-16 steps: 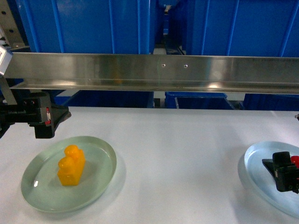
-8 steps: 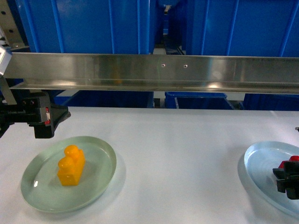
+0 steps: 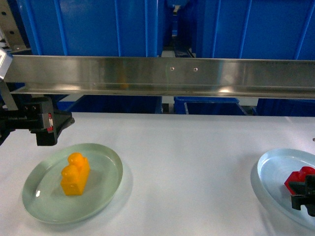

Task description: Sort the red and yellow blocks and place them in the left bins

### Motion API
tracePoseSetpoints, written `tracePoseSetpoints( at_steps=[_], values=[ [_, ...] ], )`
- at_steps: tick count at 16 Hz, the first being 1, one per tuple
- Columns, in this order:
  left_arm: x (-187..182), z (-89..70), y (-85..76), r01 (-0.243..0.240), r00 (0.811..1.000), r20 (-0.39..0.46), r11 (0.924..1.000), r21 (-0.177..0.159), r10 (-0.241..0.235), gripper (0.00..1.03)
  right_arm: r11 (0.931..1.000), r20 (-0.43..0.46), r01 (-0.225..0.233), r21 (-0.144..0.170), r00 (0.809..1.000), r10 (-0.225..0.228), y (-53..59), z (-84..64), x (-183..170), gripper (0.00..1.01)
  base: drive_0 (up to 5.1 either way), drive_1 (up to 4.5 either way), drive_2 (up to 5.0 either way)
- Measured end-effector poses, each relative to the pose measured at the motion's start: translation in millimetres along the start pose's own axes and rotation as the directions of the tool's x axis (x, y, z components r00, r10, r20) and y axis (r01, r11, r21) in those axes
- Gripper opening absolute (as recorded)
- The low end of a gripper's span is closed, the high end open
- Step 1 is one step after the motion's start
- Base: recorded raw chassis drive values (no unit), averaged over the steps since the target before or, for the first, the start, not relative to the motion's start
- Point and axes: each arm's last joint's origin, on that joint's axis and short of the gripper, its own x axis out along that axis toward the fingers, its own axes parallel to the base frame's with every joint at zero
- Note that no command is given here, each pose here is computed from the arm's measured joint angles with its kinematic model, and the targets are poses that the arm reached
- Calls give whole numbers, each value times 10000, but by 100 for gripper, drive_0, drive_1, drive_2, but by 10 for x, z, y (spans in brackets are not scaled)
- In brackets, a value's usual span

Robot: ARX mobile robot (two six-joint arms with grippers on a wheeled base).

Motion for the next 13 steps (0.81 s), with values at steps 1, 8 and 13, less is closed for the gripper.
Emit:
tracePoseSetpoints(
  at_steps=[1, 8, 13],
  values=[
    [0, 0, 0, 0, 10000, 0, 10000, 0, 0, 98, 9999, 179, 70, -79, 9998, -68, 27, 20, -50, 30, 0, 0, 0],
    [0, 0, 0, -4, 10000, 0, 10000, 4, 4, 98, 9974, 2741, 654, -308, 9601, -545, 8, 403, -923, 30, 0, 0, 0],
    [0, 0, 0, -4, 10000, 0, 10000, 0, 4, 98, 9933, 4602, 1146, -118, 8825, -964, -2, 640, -1856, 30, 0, 0, 0]
  ],
)
